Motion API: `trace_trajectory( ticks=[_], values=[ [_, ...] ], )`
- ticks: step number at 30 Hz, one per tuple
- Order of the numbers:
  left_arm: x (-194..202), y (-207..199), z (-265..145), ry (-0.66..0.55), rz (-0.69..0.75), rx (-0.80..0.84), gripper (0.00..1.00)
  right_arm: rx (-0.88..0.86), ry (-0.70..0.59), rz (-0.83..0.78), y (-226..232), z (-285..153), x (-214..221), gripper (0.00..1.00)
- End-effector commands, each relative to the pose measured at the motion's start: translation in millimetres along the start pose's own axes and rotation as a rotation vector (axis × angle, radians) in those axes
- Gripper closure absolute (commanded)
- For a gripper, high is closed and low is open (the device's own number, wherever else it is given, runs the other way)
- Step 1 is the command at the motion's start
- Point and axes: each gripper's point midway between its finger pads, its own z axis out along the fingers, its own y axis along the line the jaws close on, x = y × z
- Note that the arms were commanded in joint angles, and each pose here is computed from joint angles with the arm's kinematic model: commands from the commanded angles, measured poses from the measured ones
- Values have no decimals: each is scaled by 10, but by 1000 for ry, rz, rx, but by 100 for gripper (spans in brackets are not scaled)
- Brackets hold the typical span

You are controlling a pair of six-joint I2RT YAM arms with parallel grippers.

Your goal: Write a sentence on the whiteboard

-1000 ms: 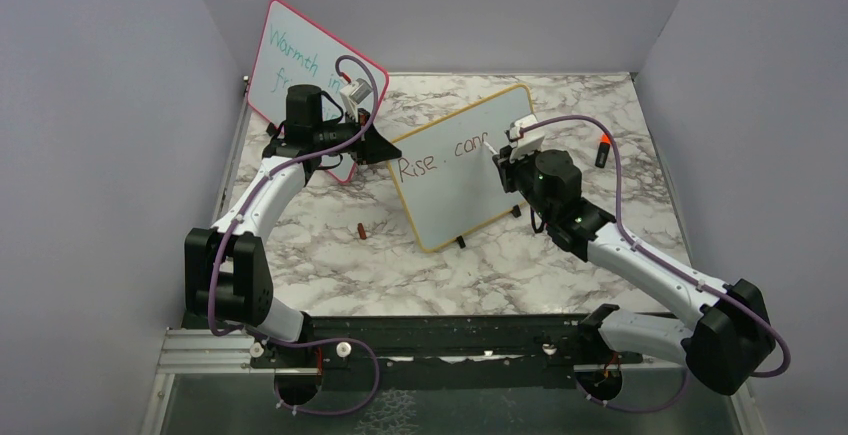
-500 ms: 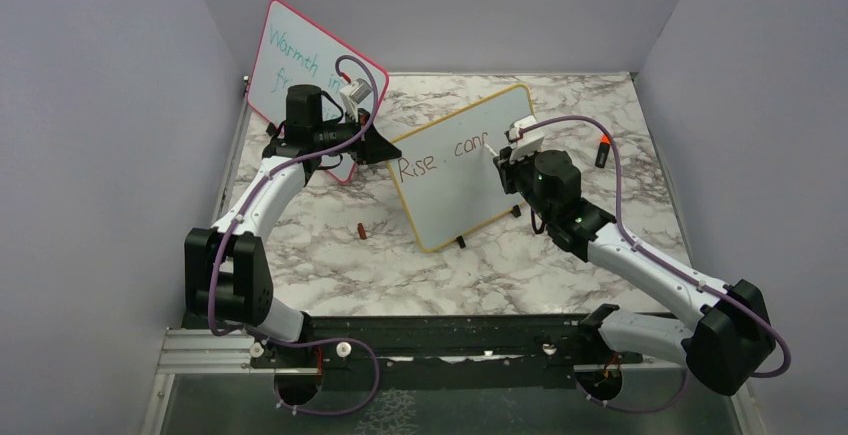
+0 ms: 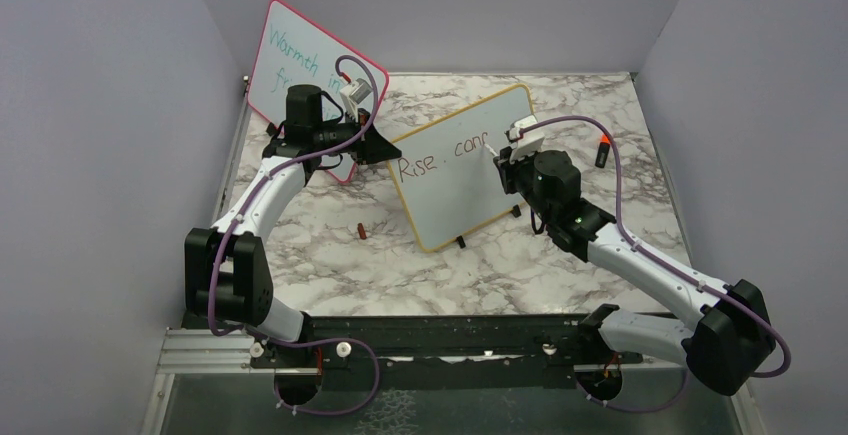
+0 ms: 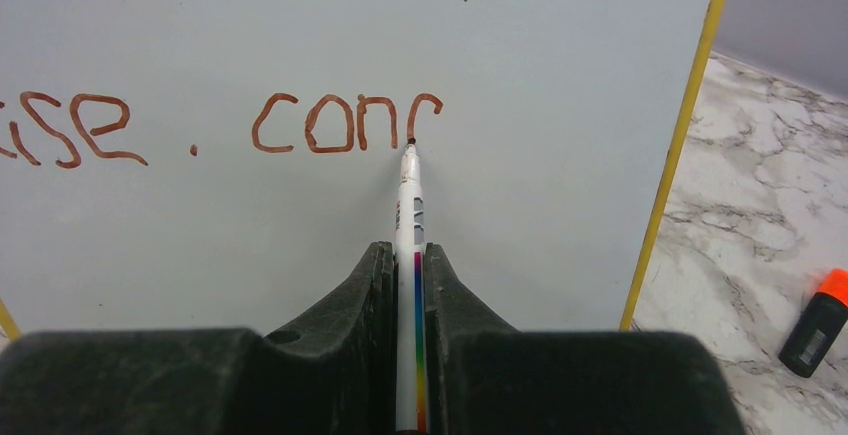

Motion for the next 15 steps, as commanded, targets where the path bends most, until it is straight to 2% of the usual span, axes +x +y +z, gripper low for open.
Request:
trace_trajectory(
  ticks=[1,15],
  values=[
    [111,87,-11,27,-1,-20,100,45,50,-3,-84,-25,150,99],
    [110,79,-12,27,2,-17,100,70,12,-1,-126,11,58,99]
  ],
)
